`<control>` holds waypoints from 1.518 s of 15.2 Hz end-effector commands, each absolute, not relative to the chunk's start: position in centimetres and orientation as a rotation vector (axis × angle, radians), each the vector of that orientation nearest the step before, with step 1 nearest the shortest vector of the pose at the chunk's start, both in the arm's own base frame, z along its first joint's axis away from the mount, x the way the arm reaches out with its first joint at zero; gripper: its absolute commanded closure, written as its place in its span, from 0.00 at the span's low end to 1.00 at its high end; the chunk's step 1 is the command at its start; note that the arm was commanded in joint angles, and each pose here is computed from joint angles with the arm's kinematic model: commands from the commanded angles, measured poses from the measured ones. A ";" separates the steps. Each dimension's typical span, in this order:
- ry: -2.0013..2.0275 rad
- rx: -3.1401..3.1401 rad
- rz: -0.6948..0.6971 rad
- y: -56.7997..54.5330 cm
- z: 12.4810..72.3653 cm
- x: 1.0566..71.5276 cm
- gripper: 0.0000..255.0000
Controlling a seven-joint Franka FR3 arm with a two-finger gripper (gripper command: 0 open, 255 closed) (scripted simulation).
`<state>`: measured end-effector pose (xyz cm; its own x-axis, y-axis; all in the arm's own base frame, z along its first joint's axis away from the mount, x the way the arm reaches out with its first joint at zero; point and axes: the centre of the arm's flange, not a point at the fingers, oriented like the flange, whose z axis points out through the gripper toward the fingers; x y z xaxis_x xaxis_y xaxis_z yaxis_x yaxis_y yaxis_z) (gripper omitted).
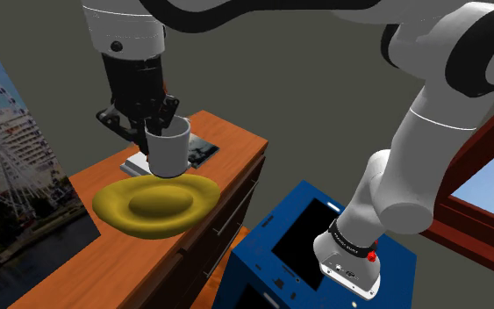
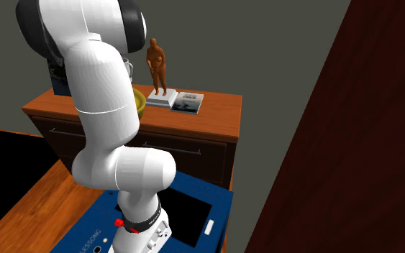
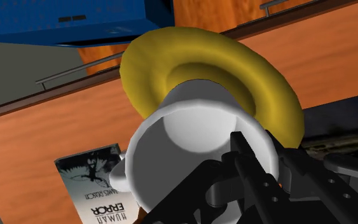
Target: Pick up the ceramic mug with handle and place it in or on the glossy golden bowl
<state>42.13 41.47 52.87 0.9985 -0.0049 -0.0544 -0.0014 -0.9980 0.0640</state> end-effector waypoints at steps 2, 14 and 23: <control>-0.006 3.077 -0.083 41.5 51.4 42.1 1.00; -0.006 3.077 -0.083 41.5 45.1 42.1 1.00; -0.006 3.077 -0.083 41.5 45.1 42.1 0.00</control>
